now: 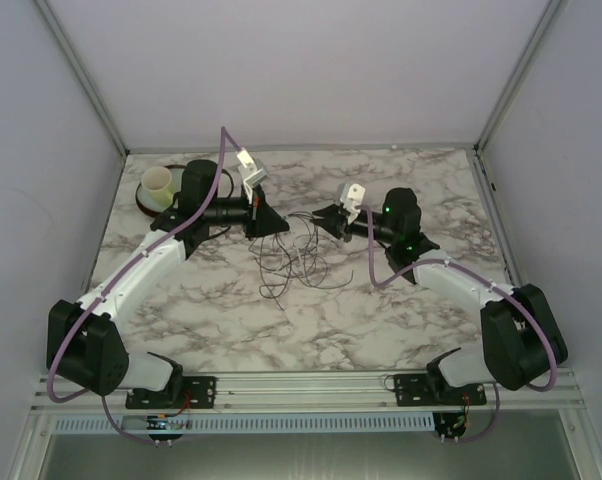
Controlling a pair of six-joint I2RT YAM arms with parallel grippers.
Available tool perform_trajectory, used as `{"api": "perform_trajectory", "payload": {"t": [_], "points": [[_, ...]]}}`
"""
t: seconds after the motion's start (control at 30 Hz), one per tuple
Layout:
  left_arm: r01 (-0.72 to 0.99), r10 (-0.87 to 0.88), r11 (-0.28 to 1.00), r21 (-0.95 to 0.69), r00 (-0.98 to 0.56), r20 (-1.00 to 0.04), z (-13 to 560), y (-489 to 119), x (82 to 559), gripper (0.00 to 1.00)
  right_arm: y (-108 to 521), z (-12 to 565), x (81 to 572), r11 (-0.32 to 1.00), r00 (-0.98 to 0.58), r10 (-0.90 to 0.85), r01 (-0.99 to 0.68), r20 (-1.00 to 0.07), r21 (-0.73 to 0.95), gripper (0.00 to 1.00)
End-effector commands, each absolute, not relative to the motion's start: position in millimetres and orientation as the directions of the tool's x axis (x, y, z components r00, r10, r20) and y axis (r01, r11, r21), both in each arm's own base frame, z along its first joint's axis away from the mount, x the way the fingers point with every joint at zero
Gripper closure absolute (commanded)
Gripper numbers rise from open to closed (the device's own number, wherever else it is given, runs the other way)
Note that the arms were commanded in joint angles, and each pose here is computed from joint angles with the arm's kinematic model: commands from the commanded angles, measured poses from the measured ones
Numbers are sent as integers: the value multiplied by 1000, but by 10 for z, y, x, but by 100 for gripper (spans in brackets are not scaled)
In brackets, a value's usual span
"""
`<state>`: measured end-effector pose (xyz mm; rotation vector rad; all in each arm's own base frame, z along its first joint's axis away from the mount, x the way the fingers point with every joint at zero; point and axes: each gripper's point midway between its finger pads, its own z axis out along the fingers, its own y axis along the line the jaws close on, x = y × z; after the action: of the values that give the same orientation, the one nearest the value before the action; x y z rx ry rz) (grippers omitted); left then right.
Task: Zip-tie the wires
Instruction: Adjust the cable at the center of the board.
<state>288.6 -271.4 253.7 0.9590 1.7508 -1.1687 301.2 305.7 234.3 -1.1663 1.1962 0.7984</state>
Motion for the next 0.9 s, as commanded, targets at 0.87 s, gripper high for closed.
{"api": "perform_trajectory", "payload": {"t": [0.87], "points": [[869, 112, 335, -365, -422, -900, 2218, -2641, 2837, 94, 2963, 2359, 3035, 307, 208, -186, -916, -960, -258, 100]]}}
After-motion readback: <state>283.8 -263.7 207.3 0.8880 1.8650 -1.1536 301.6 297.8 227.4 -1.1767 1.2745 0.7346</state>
